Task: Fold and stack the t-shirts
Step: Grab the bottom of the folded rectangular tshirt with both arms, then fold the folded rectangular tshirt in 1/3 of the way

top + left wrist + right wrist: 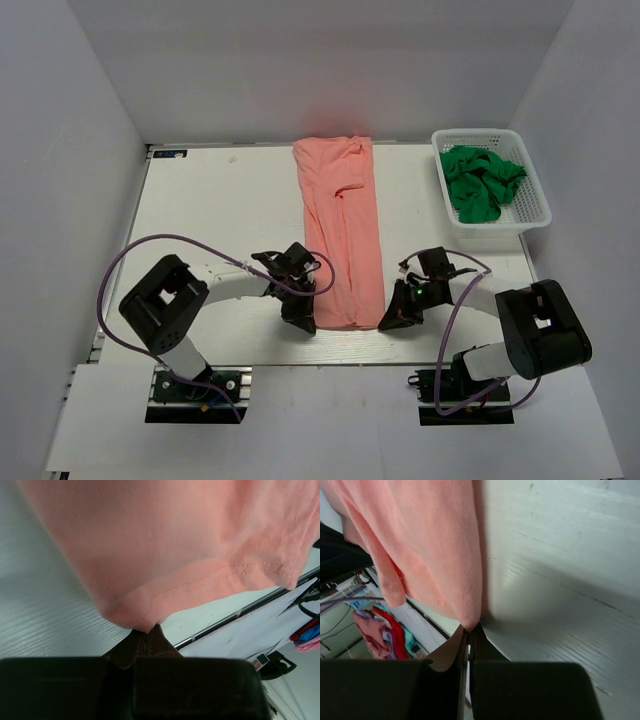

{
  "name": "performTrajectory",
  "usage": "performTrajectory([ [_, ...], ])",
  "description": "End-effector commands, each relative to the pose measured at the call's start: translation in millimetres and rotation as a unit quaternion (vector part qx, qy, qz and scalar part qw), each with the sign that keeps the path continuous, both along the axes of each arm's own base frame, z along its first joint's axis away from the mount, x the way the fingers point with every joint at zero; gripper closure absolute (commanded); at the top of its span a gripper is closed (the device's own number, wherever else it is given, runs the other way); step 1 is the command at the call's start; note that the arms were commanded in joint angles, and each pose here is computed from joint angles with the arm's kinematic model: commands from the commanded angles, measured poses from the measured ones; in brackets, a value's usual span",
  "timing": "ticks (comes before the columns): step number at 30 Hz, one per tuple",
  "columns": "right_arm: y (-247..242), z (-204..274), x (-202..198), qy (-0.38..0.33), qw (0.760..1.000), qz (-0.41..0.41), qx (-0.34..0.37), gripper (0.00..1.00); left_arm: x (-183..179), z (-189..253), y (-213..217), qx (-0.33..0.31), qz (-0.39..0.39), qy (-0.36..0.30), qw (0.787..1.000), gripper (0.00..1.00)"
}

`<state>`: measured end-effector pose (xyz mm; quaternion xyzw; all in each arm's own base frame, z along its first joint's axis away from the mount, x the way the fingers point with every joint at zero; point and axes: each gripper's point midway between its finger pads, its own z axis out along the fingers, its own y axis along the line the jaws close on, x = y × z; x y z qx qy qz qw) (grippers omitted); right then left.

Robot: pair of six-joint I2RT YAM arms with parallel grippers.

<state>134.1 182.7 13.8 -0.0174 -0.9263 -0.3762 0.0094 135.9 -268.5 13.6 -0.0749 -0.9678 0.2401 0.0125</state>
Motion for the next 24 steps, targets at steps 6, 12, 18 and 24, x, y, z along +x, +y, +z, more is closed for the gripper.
performTrajectory([
  [6, 15, 32, 42, -0.083, 0.996, 0.033, 0.025, 1.0, 35, 22, 0, 0.02, 0.014, -0.093, 0.995, 1.0],
  [12, 17, 71, 98, -0.183, 0.982, 0.047, -0.001, 1.0, 84, 73, -2, 0.016, 0.078, -0.185, 0.98, 1.0],
  [18, 17, 99, 151, -0.228, 0.973, 0.005, -0.031, 1.0, 138, 109, -6, 0.048, 0.122, -0.248, 0.96, 1.0],
  [24, 23, 132, 202, -0.273, 0.962, -0.01, -0.026, 1.0, 190, 116, 4, 0.094, 0.145, -0.282, 0.944, 1.0],
])
